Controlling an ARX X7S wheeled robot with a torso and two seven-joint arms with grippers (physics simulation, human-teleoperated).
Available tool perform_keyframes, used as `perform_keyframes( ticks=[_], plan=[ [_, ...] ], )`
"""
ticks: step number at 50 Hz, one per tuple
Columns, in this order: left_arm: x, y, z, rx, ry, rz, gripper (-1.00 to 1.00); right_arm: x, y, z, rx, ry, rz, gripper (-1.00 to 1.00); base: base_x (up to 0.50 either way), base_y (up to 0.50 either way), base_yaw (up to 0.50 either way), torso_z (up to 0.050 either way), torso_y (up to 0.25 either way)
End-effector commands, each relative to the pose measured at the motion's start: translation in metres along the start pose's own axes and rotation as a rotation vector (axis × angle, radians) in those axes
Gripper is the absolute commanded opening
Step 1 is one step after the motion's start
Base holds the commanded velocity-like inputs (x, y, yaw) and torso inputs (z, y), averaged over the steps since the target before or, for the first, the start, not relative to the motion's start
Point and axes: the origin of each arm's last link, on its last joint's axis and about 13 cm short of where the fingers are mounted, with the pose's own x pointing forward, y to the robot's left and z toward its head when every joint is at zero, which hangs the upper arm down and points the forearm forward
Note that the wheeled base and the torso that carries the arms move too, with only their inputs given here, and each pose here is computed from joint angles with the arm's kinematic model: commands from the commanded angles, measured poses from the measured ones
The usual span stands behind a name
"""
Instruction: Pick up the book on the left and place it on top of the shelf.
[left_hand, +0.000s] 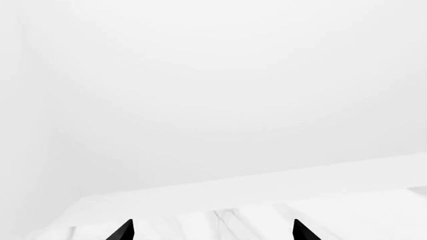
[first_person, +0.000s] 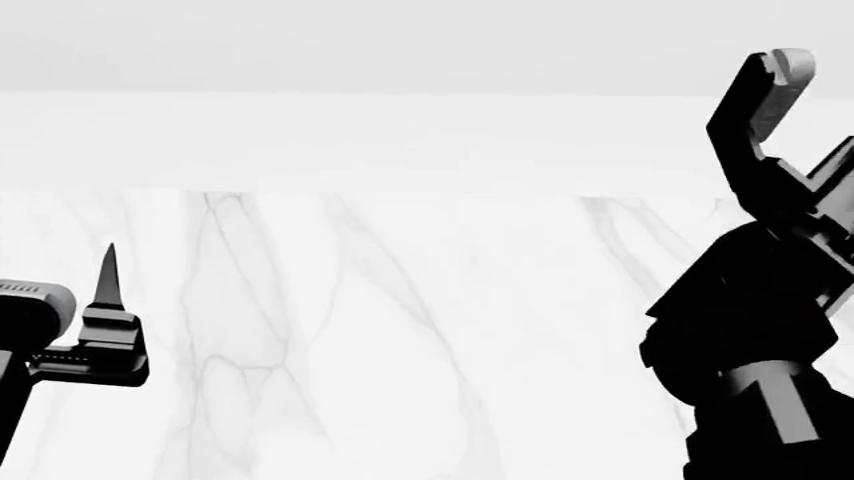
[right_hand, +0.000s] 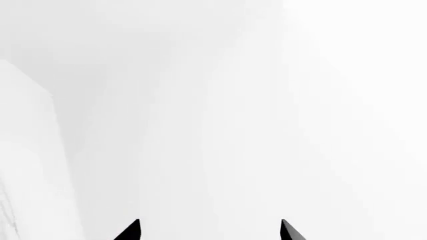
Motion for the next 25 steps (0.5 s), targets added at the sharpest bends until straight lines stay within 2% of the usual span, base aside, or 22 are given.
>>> perform_keyframes(
  ticks=[1,12,16,17,18,21,22,23,24,25],
  plan=[
    [0.001,0.001,0.0,-0.023,-0.005,-0.004,1.0,-0.01,-0.004,0.034,0.057,-0.164,0.047,1.0,0.0,0.0,0.0,0.0,0.0],
    [0.001,0.001,0.0,-0.024,-0.006,-0.004,1.0,-0.013,-0.002,0.037,0.061,-0.188,0.047,1.0,0.0,0.0,0.0,0.0,0.0],
    [0.001,0.001,0.0,-0.024,-0.006,-0.006,1.0,-0.016,0.002,0.041,0.119,-0.207,0.091,1.0,0.0,0.0,0.0,0.0,0.0],
    [0.001,0.0,0.0,-0.024,-0.006,-0.007,1.0,-0.018,0.004,0.043,0.156,-0.212,0.127,1.0,0.0,0.0,0.0,0.0,0.0],
    [0.002,0.0,0.001,-0.026,-0.007,-0.01,1.0,-0.023,0.011,0.046,0.234,-0.214,0.2,1.0,0.0,0.0,0.0,0.0,0.0],
    [0.002,-0.002,0.0,-0.026,-0.007,-0.014,1.0,-0.033,0.018,0.048,0.393,-0.198,0.338,1.0,0.0,0.0,0.0,0.0,0.0],
    [0.003,-0.003,-0.001,-0.026,-0.005,-0.017,1.0,-0.039,0.024,0.039,0.475,-0.163,0.4,1.0,0.0,0.0,0.0,0.0,0.0],
    [0.003,-0.003,-0.002,-0.027,-0.005,-0.018,1.0,-0.046,0.021,0.042,0.55,-0.172,0.452,1.0,0.0,0.0,0.0,0.0,0.0],
    [0.003,-0.003,-0.002,-0.029,-0.005,-0.019,1.0,-0.049,0.022,0.041,0.596,-0.161,0.486,1.0,0.0,0.0,0.0,0.0,0.0],
    [0.003,-0.003,-0.002,-0.032,-0.005,-0.02,1.0,-0.057,0.024,0.036,0.726,-0.163,0.586,1.0,0.0,0.0,0.0,0.0,0.0]
  ],
)
